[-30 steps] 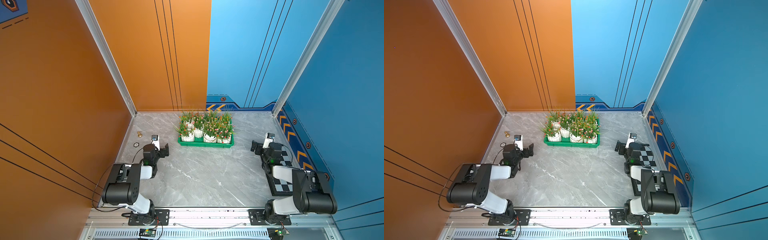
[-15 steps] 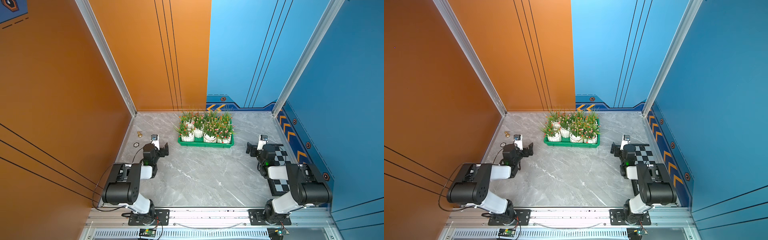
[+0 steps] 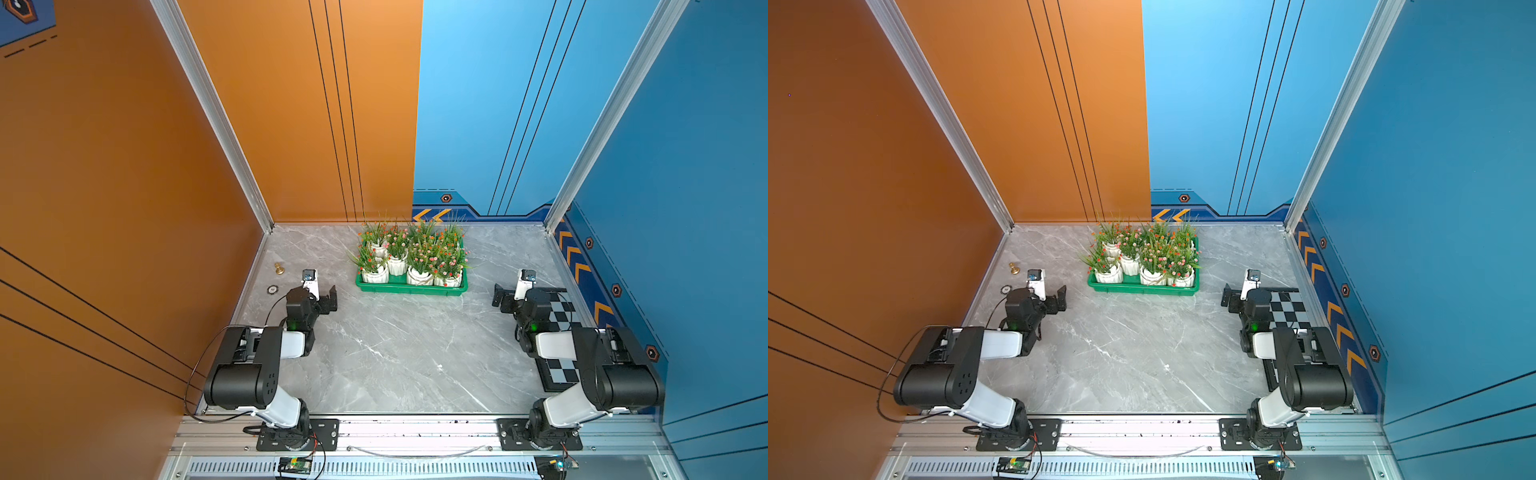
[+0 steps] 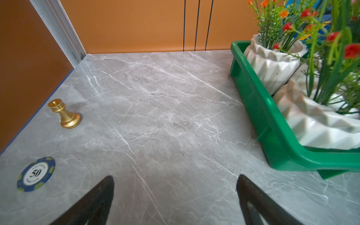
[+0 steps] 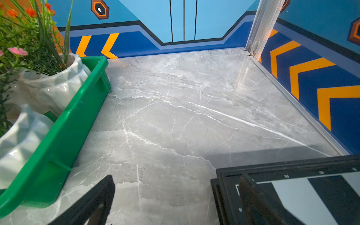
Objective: Put the potted gypsophila into the storage box
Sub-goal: Reset both arms
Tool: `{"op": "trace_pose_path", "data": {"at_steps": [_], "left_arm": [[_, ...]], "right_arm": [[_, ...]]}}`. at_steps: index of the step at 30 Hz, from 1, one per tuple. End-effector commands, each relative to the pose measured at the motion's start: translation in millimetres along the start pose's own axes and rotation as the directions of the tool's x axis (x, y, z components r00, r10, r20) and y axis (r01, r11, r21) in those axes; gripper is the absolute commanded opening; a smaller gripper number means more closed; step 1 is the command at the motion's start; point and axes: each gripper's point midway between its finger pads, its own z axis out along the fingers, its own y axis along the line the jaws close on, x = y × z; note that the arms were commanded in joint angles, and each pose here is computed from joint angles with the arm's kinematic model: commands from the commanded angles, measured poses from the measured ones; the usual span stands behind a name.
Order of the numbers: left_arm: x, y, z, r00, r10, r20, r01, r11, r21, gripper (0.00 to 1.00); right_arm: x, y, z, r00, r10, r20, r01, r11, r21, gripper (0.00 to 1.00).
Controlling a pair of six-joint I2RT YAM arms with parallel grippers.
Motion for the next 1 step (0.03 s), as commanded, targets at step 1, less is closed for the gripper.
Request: {"op": "trace_pose_path", "data": {"at_steps": [1], "left_arm": [[2.4,0.0,-0.8,1.000,0.008,0.004,-0.008,1.000,-0.013,0.98]], "right_arm": [[-3.9,-3.1,-0.3,1.000,-0.015,0.020,0.015,1.000,0.023,1.00]]}}
